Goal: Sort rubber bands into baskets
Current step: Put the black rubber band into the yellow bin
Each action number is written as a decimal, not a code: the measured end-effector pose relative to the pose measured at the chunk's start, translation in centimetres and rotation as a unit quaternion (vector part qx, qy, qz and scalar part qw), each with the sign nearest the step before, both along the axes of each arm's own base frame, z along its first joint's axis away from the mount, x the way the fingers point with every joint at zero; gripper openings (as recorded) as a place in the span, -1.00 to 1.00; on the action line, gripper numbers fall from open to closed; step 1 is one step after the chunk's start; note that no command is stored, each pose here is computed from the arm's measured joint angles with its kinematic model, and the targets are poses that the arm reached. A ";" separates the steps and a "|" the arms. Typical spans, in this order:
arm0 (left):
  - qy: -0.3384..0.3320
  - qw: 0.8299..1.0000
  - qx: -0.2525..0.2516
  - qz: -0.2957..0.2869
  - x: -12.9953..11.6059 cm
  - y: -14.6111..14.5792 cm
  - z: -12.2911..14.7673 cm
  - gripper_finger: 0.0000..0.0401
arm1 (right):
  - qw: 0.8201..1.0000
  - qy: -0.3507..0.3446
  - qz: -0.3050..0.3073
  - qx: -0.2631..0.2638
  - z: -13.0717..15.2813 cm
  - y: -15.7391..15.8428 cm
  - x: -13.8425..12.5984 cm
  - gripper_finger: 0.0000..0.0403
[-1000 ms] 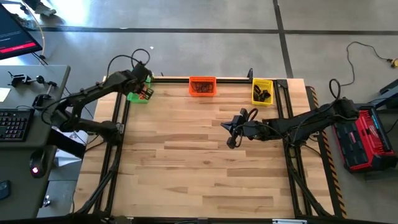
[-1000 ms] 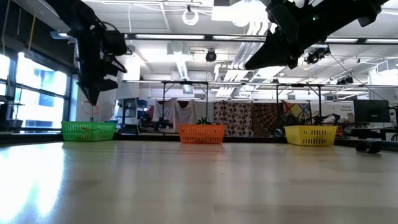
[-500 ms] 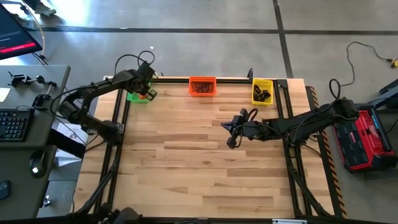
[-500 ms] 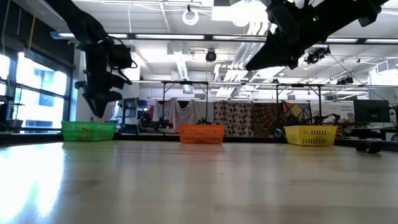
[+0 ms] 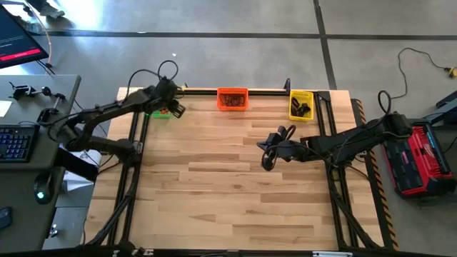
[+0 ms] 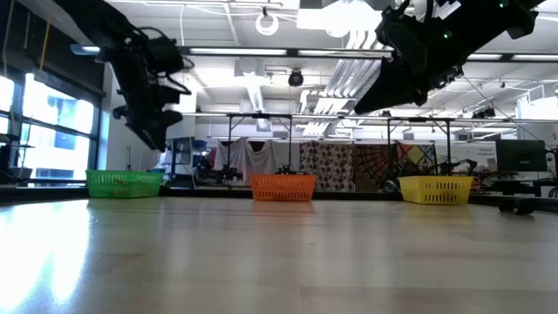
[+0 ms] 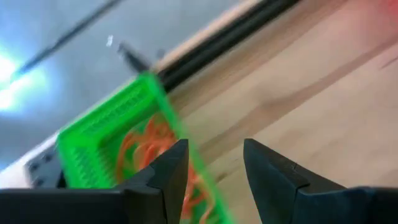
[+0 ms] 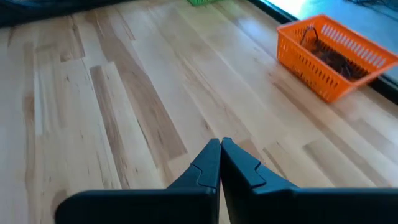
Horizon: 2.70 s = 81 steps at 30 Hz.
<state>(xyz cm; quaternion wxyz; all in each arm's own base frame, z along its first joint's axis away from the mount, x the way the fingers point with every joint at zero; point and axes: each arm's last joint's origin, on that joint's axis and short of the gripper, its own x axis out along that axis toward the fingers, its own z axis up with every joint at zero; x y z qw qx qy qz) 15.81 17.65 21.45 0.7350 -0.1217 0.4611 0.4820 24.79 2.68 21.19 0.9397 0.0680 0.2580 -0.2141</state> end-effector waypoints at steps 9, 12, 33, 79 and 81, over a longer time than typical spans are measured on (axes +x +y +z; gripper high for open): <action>-0.163 0.975 0.095 -0.115 1.9 -5.6 1.6 -0.27 | 0.998 0.037 -0.034 0.038 -0.9 -0.1 -0.7 -1.00; -0.216 0.958 0.105 -0.157 2.3 -7.3 2.0 -0.27 | 0.995 0.063 -0.054 0.052 -1.4 -0.2 -1.2 -1.00; -0.407 0.818 0.118 -0.389 2.9 -14.7 -2.5 -0.27 | 0.900 0.236 -0.311 0.191 -3.9 -0.8 -6.7 -0.34; -0.396 0.815 0.124 -0.404 2.9 -15.0 -2.6 -0.27 | 0.869 0.263 -0.404 0.115 -1.0 -4.1 -5.5 -0.99; -0.398 0.814 0.125 -0.404 2.9 -15.0 -2.5 -0.27 | 0.869 0.263 -0.407 0.102 0.2 -5.8 -5.1 -0.99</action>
